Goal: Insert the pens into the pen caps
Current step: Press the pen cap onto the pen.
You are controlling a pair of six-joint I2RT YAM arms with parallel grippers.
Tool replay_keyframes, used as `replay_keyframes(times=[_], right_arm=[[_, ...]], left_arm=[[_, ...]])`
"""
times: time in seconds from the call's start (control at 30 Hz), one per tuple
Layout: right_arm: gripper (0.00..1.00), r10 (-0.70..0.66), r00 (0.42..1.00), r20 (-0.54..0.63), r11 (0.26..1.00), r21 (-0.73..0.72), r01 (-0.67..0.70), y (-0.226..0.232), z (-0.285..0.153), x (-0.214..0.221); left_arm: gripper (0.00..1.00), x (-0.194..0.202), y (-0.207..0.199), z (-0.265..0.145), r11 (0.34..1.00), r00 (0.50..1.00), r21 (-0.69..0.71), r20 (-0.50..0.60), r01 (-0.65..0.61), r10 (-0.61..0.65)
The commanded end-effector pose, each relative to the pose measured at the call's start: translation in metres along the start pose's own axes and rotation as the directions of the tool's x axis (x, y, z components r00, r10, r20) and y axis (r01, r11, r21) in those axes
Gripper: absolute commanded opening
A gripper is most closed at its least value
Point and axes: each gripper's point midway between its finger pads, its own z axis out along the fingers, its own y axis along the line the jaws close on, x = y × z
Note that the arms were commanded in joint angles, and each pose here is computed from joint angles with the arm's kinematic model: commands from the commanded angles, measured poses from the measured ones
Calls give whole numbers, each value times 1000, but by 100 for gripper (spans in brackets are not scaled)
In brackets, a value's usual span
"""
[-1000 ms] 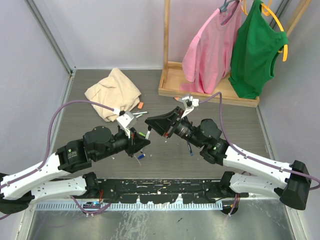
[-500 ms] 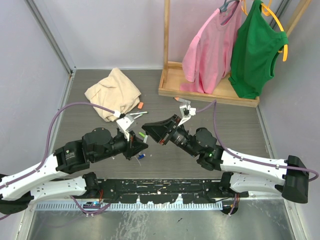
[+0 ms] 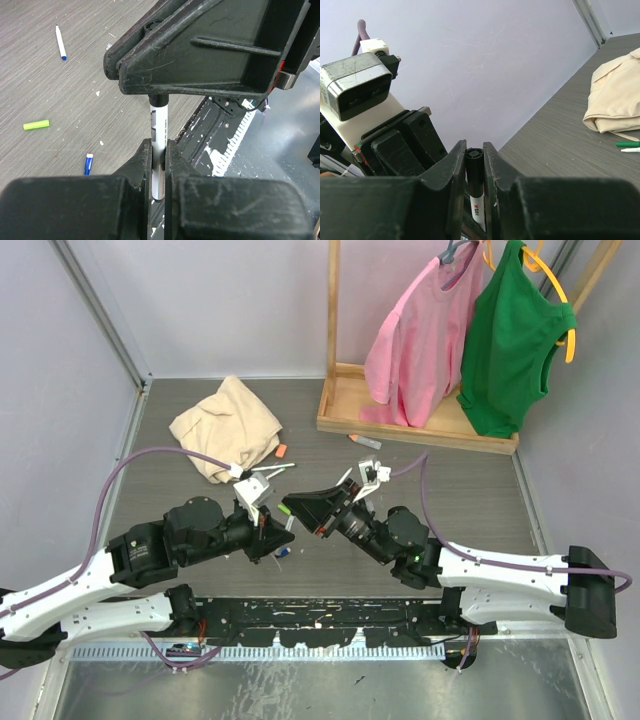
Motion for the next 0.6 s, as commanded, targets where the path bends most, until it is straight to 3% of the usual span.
replay_keyframes(times=[0.0,0.37,0.57], right_arm=[[0,-27,772,-635,998,24,55,-37,-83,174],[0,-38,735,-677,998,15,65,-40,-91,193],[0,-64,767,-639,996,12,94,-36,-81,178]], left_arm=[[0,-208,-20,-79,991,694,92,708,100,-136],[0,-208,-18,-83,991,686,86,715,107,-136],[0,-205,-18,-80,991,693,86,708,106,-136]])
